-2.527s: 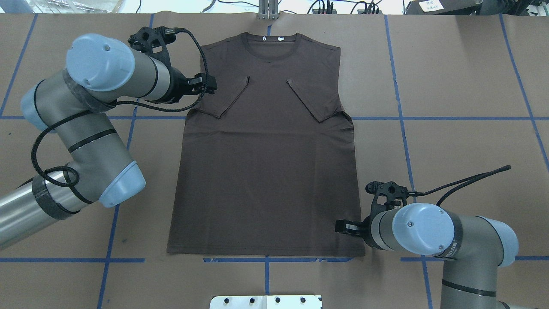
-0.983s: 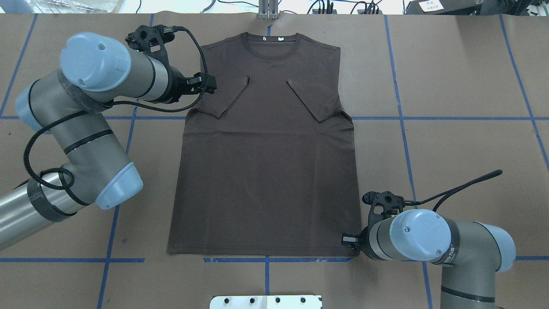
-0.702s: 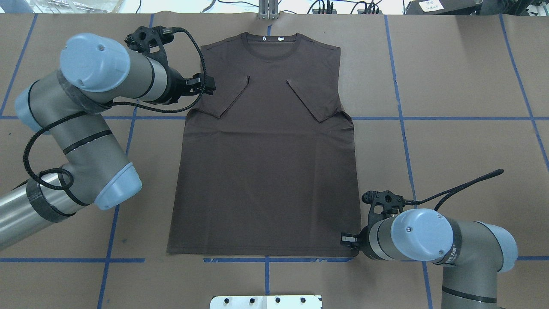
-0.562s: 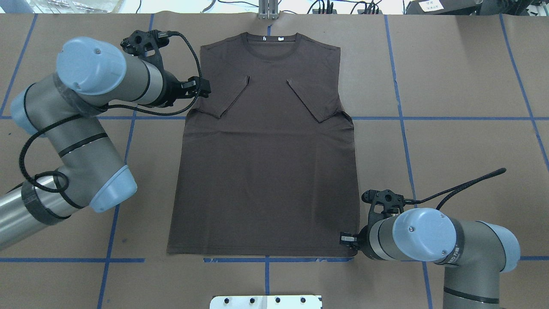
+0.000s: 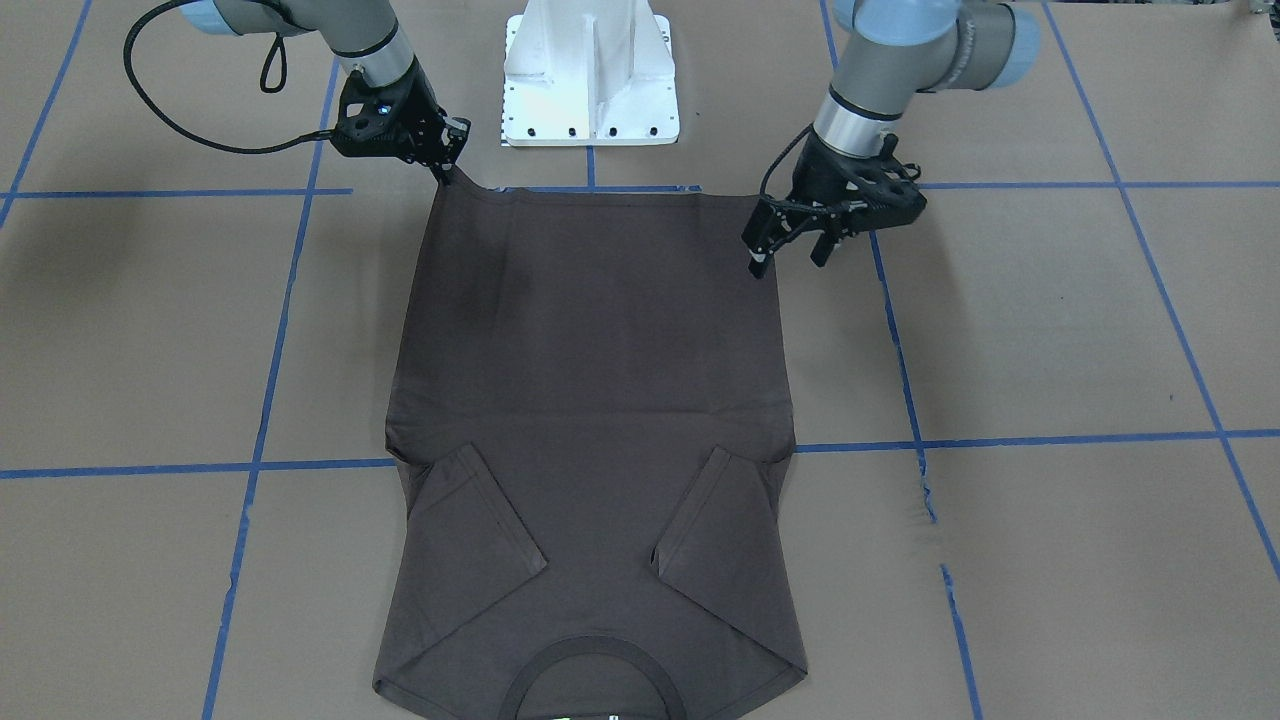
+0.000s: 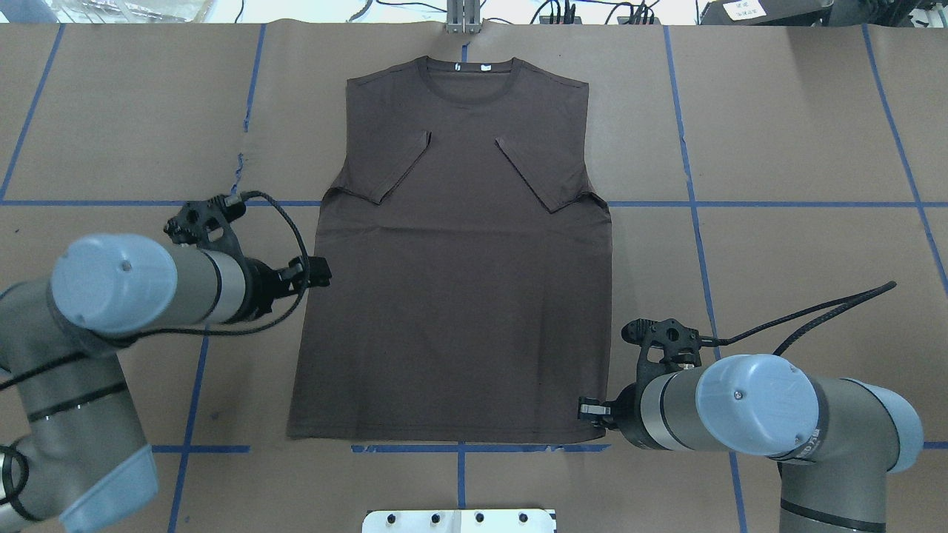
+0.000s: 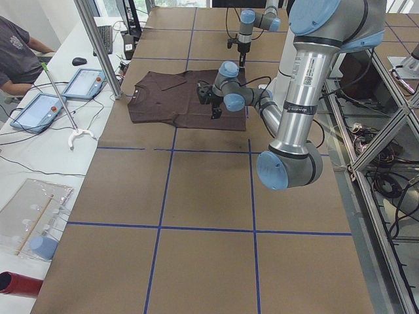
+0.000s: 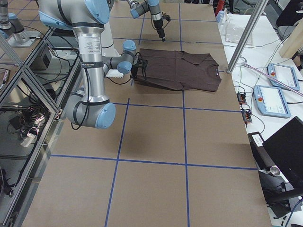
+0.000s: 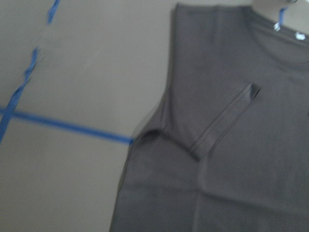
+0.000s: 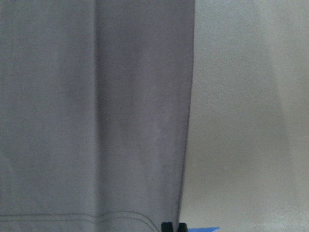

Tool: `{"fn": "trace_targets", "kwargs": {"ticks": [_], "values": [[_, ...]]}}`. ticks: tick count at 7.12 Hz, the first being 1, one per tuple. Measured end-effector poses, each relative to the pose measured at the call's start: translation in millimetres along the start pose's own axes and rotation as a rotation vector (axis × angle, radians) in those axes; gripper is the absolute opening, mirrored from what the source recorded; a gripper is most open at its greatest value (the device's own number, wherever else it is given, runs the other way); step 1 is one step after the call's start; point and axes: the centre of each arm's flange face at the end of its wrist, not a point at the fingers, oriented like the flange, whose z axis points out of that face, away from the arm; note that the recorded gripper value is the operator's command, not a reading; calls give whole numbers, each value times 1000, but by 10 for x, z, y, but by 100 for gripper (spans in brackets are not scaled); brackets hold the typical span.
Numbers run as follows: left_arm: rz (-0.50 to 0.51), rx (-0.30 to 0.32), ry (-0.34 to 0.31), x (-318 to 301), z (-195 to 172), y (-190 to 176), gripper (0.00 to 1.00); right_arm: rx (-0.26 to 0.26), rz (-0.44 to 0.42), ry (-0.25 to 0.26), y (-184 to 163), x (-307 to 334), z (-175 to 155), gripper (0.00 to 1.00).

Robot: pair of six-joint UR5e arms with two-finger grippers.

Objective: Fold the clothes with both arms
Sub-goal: 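Move the left gripper down to the other hem corner while the right gripper waits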

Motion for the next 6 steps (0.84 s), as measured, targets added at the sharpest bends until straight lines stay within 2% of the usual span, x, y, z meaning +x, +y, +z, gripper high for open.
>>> {"fn": "trace_targets", "kwargs": {"ticks": [1, 3, 4, 6], "values": [[-71, -8, -37, -76, 139, 420, 98, 0, 2, -8, -25, -12, -46, 0], [-127, -11, -125, -233, 338, 1058, 96, 0, 5, -18, -53, -25, -102, 0], [-130, -13, -155, -297, 387, 1237, 94, 1, 7, -19, -65, -24, -110, 0], [-128, -11, -197, -376, 434, 1366, 92, 7, 10, -23, -93, -28, -134, 0]]}}
